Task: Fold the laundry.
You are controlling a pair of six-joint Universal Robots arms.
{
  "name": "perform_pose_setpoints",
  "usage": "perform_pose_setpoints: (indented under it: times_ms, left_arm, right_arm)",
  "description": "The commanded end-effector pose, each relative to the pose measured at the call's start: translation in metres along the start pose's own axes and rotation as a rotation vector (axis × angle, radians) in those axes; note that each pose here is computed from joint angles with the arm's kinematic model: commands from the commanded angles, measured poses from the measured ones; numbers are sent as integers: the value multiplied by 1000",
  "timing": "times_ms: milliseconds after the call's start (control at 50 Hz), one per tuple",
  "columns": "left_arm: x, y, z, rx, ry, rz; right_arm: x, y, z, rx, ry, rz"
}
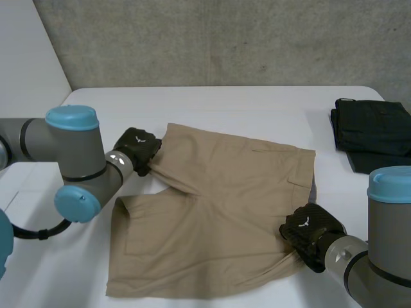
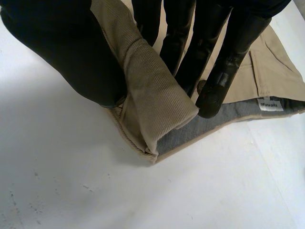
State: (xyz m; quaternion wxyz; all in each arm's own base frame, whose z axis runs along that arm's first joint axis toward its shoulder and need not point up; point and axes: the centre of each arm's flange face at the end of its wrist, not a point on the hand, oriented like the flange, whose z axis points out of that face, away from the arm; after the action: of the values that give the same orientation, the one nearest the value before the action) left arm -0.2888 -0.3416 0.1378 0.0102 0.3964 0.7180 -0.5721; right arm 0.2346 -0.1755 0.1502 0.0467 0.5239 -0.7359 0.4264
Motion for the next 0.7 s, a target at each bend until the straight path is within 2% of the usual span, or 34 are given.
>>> perform_pose_setpoints:
  times_ms: [20, 160, 240, 300, 420, 460, 540, 700]
  left_arm:
    - [8, 13, -13, -76, -68, 12]
    - [13, 8, -15, -79, -92, 24]
    - [5, -2, -22, -69, -129, 19]
    - [-14, -27, -50, -25, -185, -7]
    - [-16, -48, -112, 31, -185, -111]
    - [-8, -49, -142, 26, -159, -148]
    - [11, -41, -183, -26, -88, -151]
    - [49, 3, -228, -279, 84, -115]
  right_arm:
    - [0, -1, 0, 8, 3, 4]
    - [1, -2, 1, 19, 15, 15]
    - [7, -6, 5, 46, 42, 64]
    - [11, -8, 6, 61, 51, 96]
    - [11, -13, 7, 93, 39, 123]
    - [13, -15, 8, 107, 45, 149]
    - [18, -18, 11, 130, 68, 204]
    - [21, -16, 13, 124, 81, 227]
